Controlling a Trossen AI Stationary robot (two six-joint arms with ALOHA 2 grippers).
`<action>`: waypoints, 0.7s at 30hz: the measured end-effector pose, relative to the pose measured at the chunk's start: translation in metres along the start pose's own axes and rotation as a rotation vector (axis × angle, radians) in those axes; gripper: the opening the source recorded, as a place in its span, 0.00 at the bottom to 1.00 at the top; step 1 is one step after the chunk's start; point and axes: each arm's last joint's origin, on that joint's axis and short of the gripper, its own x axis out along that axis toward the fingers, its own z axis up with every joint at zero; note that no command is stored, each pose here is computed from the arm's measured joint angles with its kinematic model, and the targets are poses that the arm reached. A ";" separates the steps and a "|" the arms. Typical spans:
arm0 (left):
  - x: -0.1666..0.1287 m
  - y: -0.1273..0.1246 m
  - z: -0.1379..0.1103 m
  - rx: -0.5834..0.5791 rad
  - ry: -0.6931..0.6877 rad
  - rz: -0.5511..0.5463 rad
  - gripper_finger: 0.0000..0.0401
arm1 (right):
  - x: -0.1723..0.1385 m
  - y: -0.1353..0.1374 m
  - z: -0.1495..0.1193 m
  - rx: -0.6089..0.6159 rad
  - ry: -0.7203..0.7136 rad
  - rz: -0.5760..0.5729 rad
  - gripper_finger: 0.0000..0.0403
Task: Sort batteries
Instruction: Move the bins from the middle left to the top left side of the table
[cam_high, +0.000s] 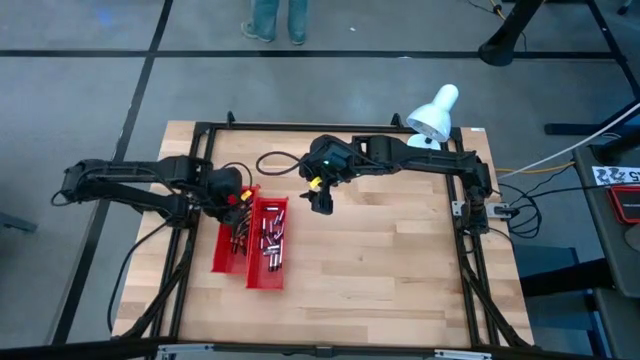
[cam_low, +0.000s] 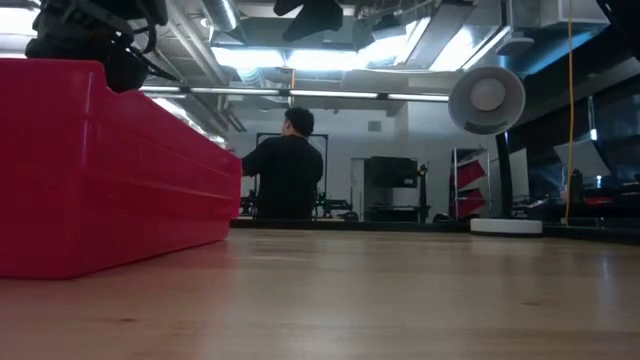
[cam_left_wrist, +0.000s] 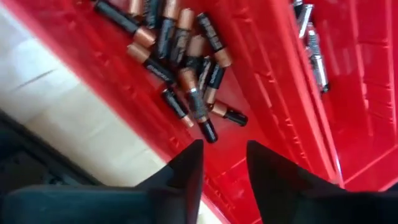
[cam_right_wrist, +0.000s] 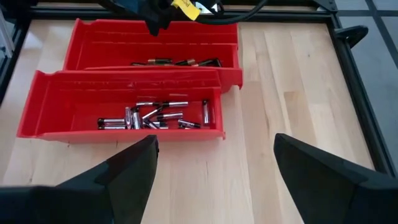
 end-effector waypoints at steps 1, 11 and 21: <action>0.000 -0.001 0.000 0.013 -0.004 -0.007 0.29 | 0.000 0.000 0.000 0.000 0.000 0.000 0.80; 0.000 -0.006 0.005 0.069 -0.064 -0.051 0.45 | 0.003 0.000 0.002 0.015 -0.017 0.000 0.80; 0.005 -0.027 0.023 0.041 -0.194 -0.167 0.45 | 0.011 0.001 -0.002 0.061 0.019 0.003 0.80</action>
